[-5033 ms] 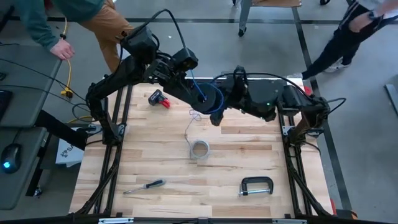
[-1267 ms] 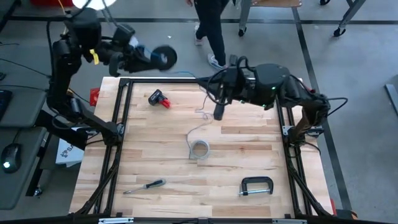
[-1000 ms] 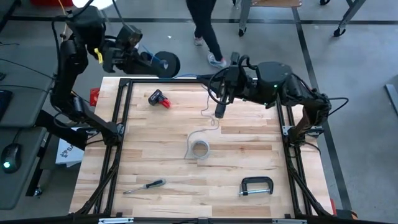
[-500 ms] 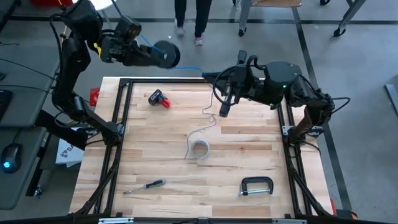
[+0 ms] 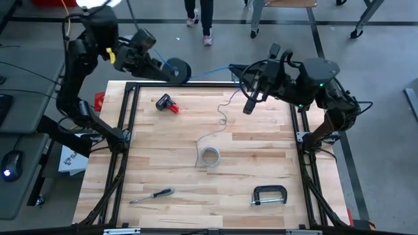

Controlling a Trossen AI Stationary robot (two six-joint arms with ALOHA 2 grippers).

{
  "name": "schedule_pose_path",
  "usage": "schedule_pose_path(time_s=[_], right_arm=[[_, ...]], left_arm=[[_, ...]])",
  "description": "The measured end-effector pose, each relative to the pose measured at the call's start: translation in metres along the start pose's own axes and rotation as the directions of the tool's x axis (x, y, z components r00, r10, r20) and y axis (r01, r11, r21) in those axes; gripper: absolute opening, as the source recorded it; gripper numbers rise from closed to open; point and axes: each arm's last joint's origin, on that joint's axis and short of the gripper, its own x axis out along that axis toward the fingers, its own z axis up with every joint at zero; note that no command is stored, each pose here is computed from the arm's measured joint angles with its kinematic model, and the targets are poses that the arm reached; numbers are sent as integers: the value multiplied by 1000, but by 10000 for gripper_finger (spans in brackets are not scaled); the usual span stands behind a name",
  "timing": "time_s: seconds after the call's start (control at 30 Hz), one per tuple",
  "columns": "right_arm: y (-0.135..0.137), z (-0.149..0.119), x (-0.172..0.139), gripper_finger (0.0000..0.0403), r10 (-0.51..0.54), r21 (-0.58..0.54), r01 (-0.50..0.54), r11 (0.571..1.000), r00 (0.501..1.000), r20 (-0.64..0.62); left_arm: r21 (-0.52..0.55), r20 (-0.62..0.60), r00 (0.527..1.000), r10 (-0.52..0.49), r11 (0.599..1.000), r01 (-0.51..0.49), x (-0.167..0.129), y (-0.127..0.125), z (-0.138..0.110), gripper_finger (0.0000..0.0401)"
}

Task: Coil cords
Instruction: Coil the blue wire on the spool

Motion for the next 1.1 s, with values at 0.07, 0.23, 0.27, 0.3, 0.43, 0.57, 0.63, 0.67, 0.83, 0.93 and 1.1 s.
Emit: schedule_pose_path(time_s=[0.07,0.23,0.27,0.3,0.43,0.57,0.63,0.67,0.83,0.93,1.1], right_arm=[[1,0,1,0,1,-2,-1,1000,1000,-1],[-1,-1,6,0,-12,-7,12,1000,1000,13],[-1,-1,8,0,-7,-4,7,1000,1000,21],[-1,-1,10,0,-1,2,1,1000,999,34],[0,-3,23,0,14,16,-15,1000,998,63],[6,-9,40,0,45,35,-48,998,995,92],[10,-10,46,0,58,53,-64,997,992,112],[12,-10,49,0,70,69,-79,994,989,127],[20,-10,57,0,156,137,-184,973,969,192],[24,-13,61,0,193,180,-229,957,961,198],[27,-9,64,0,222,230,-286,930,938,268]], left_arm=[[-42,-49,999,-9,999,7,8,4,-1,0],[-108,-175,982,-72,993,54,37,16,0,0],[-119,-198,976,-87,991,64,44,19,1,0],[-130,-221,969,-106,988,78,51,21,2,0],[-157,-302,928,-220,971,180,83,24,8,0],[-124,-342,868,-360,933,338,108,16,19,0],[-110,-349,842,-412,910,400,116,10,23,0],[-106,-349,833,-430,901,420,118,8,24,0],[-42,-351,807,-475,869,493,122,2,26,0],[71,-318,807,-498,836,544,119,-3,28,0],[294,-291,792,-537,738,608,115,-11,29,0]])
